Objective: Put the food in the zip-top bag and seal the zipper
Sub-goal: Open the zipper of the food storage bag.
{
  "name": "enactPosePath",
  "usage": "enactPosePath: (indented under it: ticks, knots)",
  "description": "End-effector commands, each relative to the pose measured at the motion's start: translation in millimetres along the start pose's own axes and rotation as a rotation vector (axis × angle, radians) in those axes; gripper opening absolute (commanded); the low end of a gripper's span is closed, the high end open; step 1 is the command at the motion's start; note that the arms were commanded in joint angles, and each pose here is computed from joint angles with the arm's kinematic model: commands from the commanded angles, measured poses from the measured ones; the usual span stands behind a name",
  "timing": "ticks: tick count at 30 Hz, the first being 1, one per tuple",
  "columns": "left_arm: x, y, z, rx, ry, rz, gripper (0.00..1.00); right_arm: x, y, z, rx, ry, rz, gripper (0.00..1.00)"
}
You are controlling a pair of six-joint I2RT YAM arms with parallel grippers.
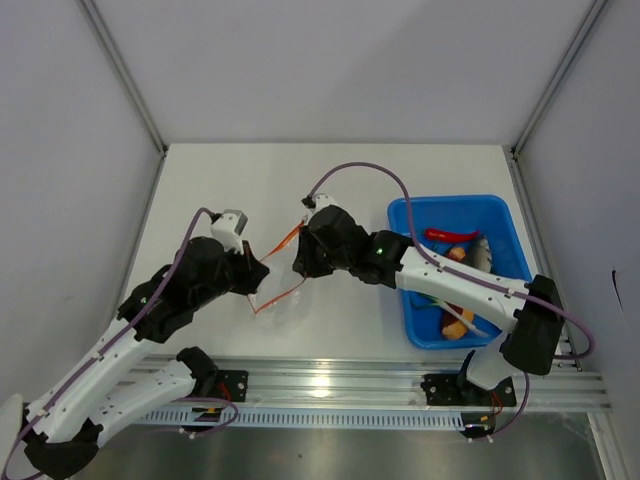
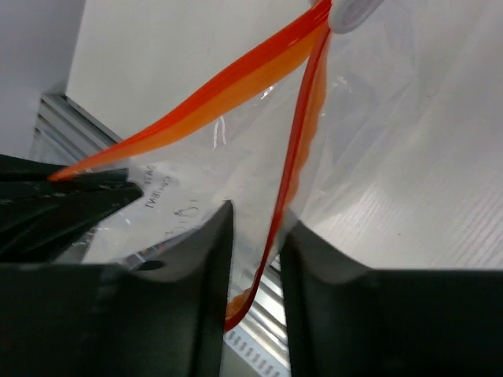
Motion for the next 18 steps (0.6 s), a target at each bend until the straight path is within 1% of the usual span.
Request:
enactPosePath:
  ticks: [1, 2, 3, 4, 6, 7, 8, 10, 11, 12, 13, 14, 15, 16, 18]
  knots:
    - [16, -13, -5, -0.033, -0.045, -0.091, 0.01, 7, -1, 11, 0.02, 0.004, -0.019, 0.18]
    - [16, -15, -3, -0.024, -0.054, -0.1, 0.01, 8, -5, 7, 0.002, 0.0, -0.034, 0.08]
    - [19, -19, 0, -0.006, -0.071, -0.121, 0.01, 8, -7, 0, -0.024, -0.005, -0.044, 0.0]
    - [20, -21, 3, 0.007, -0.085, -0.133, 0.01, 11, -9, -8, -0.05, -0.005, -0.062, 0.0]
    - [24, -33, 12, 0.025, -0.128, -0.201, 0.0, 14, -17, -24, -0.076, -0.008, -0.091, 0.0]
    - [28, -38, 10, 0.001, -0.14, -0.237, 0.01, 19, -20, -32, -0.084, -0.002, -0.107, 0.0]
    - [22, -41, 11, -0.026, -0.139, -0.254, 0.01, 17, -24, -32, -0.056, -0.008, -0.107, 0.0]
    - [21, -42, -9, -0.157, -0.1, -0.251, 0.01, 22, -27, -29, -0.012, -0.026, -0.124, 0.0]
    - [18, -41, -20, -0.219, -0.069, -0.23, 0.01, 23, -28, -27, 0.003, -0.031, -0.124, 0.0]
    - [5, -42, -40, -0.347, -0.006, -0.158, 0.01, 23, -26, -22, 0.033, -0.041, -0.115, 0.0]
    - [3, -42, -49, -0.397, 0.012, -0.136, 0.01, 23, -25, -18, 0.049, -0.046, -0.11, 0.0]
    - [2, -39, -56, -0.433, 0.015, -0.114, 0.09, 22, -24, -14, 0.062, -0.052, -0.1, 0.0]
    - [-1, -38, -61, -0.455, 0.015, -0.091, 0.14, 22, -21, -10, 0.07, -0.056, -0.092, 0.0]
    - [-5, -37, -65, -0.482, 0.017, -0.064, 0.26, 23, -20, -7, 0.076, -0.063, -0.092, 0.0]
    - [-6, -34, -69, -0.494, 0.02, -0.042, 0.37, 22, -17, 0, 0.084, -0.08, -0.079, 0.0]
Point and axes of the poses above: each gripper's point midway between its finger pads, its own y axis out along the fingers, its own z axis along the line the jaws close on, x = y × z, the point moved 1 cm from there along -y, back along the fingers, and after that the axes turned 5 degrees about -y, right-handed, at the moved point
